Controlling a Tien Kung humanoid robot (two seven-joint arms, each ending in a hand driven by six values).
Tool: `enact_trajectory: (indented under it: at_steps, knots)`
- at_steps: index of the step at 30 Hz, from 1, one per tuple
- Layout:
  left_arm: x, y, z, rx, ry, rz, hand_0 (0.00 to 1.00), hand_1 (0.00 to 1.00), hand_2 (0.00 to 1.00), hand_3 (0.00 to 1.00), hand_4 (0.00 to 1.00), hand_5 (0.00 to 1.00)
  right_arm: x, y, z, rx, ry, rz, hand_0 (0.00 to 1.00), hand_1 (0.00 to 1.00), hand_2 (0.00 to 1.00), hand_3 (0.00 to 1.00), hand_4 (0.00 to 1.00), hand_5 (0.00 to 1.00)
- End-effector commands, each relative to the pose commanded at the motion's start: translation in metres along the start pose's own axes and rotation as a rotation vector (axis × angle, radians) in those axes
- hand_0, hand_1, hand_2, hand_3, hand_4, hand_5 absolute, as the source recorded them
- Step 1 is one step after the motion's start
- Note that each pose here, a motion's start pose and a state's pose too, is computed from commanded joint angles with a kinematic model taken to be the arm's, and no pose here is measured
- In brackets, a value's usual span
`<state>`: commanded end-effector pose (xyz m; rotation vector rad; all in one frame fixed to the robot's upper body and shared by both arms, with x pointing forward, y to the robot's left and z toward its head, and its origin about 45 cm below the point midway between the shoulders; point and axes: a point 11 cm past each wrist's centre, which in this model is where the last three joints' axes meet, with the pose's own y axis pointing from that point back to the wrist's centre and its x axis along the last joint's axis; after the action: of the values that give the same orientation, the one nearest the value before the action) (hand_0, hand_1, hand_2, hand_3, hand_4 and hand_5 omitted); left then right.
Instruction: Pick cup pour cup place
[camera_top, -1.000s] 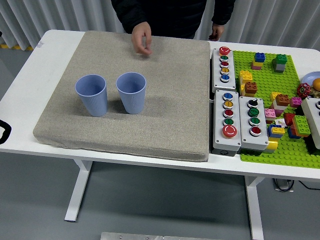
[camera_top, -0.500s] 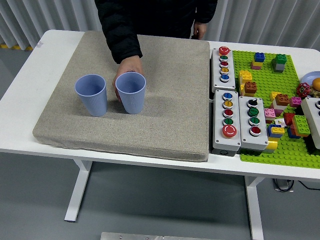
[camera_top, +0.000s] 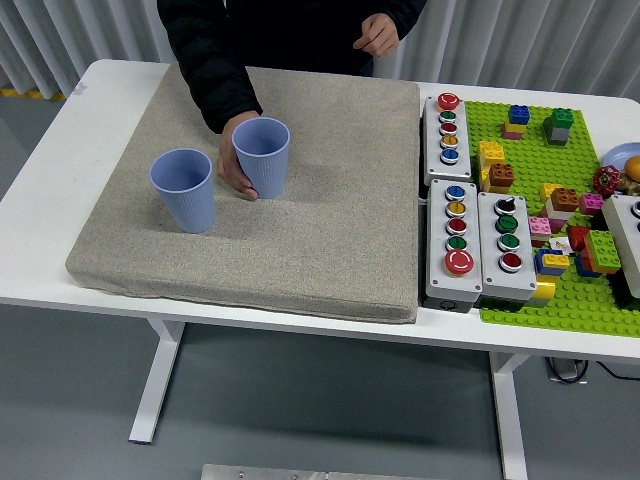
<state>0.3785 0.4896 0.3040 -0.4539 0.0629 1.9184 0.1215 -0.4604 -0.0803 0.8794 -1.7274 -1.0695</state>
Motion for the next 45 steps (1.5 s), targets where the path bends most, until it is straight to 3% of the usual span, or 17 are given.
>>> enact_trajectory:
  at_steps: [9,45]
  knots:
    - [-0.015,-0.005,0.005,-0.016,0.008,-0.028,0.794,0.781,0.835,0.812,0.806,0.998,-0.001,0.000,-0.003,0.013,-0.012,-0.007,0.719,0.681,0.671,0.621,0.042,0.312]
    - [-0.017,-0.002,-0.003,0.003,-0.010,-0.032,0.793,0.780,0.833,0.809,0.802,0.998,-0.003,0.000,0.003,-0.002,-0.016,-0.009,0.719,0.681,0.670,0.622,0.056,0.312]
